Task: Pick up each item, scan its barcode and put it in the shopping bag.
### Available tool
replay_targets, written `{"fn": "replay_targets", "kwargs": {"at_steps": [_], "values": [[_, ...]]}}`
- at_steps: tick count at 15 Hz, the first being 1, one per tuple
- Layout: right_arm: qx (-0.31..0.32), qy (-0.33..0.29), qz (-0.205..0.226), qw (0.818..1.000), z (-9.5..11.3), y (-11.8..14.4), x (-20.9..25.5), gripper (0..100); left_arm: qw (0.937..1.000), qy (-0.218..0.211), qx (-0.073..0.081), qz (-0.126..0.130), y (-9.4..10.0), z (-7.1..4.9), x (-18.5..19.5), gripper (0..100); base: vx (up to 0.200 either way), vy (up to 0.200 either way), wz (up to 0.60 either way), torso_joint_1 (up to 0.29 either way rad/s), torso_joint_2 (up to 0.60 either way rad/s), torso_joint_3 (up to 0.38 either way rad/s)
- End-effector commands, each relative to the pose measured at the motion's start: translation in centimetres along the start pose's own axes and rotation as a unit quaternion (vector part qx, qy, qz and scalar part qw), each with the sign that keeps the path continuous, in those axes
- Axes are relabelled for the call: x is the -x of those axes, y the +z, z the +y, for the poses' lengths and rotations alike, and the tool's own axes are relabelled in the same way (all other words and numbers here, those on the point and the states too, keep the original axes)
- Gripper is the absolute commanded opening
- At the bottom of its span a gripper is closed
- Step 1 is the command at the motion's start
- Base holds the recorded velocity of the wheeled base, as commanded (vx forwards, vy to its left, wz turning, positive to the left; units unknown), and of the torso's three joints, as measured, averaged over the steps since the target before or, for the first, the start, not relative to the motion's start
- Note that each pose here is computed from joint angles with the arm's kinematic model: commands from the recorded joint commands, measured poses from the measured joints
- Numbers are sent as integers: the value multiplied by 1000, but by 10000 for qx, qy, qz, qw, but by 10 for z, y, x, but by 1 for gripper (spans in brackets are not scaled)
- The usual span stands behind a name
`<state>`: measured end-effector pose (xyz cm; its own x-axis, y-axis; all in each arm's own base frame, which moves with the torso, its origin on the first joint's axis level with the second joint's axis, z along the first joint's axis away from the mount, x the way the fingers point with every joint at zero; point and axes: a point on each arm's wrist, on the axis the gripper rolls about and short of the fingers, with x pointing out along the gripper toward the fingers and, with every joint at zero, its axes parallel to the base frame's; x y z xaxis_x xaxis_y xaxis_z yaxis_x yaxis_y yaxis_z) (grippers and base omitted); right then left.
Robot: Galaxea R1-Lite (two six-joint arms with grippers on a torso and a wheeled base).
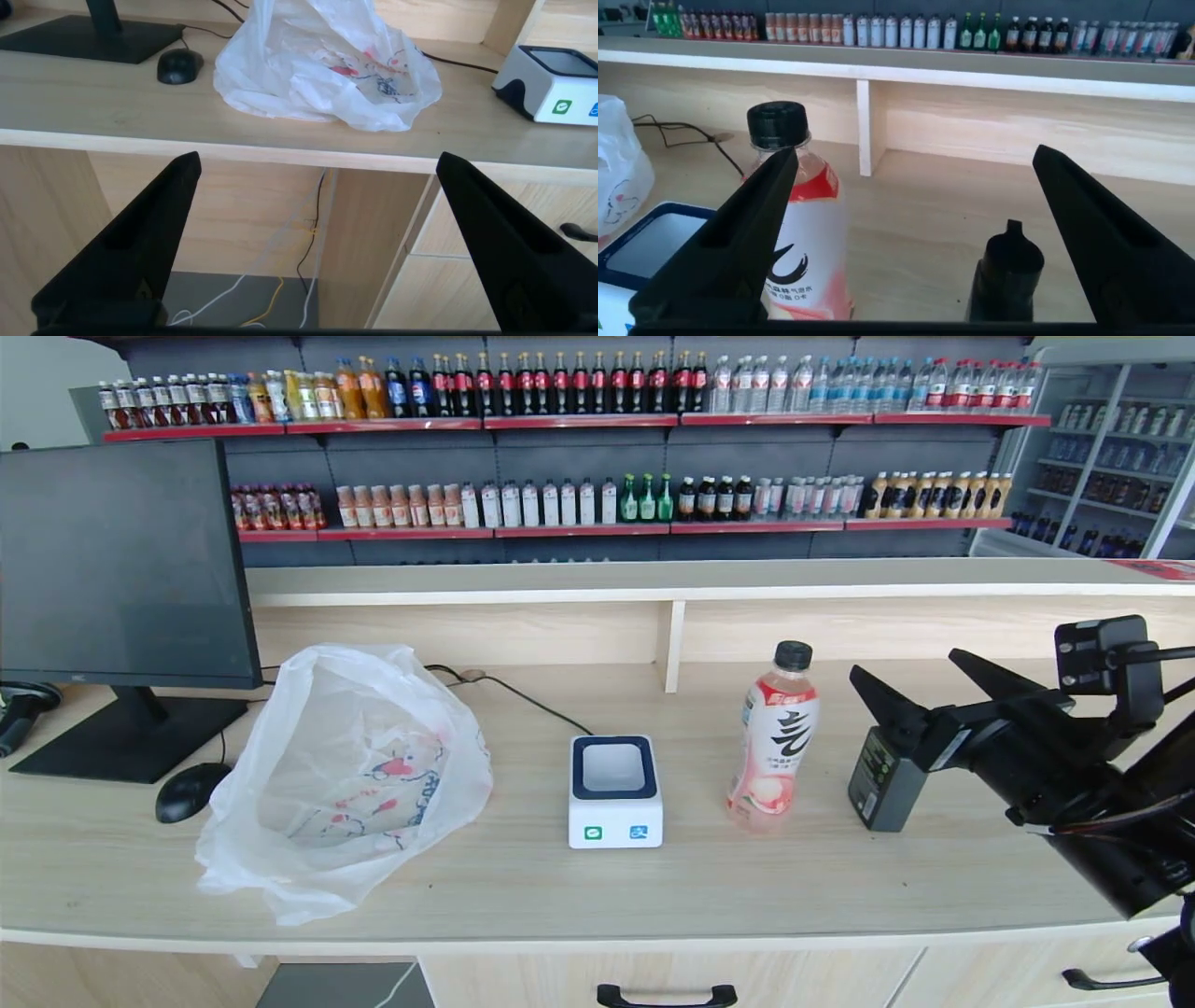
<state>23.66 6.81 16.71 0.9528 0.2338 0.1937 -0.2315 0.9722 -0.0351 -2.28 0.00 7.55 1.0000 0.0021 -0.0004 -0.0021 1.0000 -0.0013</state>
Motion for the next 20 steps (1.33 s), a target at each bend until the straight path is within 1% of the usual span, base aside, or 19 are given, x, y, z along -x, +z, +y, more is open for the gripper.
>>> {"fn": "replay_targets", "kwargs": {"at_steps": [1,5,6,8,11,14,20], "values": [[-21,110,13,9999,6,-1,1,100,10000,5,1,-2,0,0,0,100,0,0,0,0,0,0],[-163,214,-45,9996,25,3,1,100,10000,5,1,-2,0,0,0,100,0,0,0,0,0,0],[-253,233,-54,9994,34,4,3,100,10000,-3,1,-2,0,0,0,100,0,0,0,0,0,0],[-328,237,-29,9992,45,4,3,100,10000,5,1,-2,0,0,0,100,0,0,0,0,0,0],[-370,2,45,9993,47,1,2,100,10000,5,1,-2,0,0,0,100,0,0,0,0,0,0],[-424,-88,150,9990,52,-2,3,100,10000,5,1,-2,0,0,0,100,0,0,0,0,0,0],[-486,-101,277,9984,56,-9,0,100,10000,5,1,-2,0,0,0,100,0,0,0,0,0,0]]}}
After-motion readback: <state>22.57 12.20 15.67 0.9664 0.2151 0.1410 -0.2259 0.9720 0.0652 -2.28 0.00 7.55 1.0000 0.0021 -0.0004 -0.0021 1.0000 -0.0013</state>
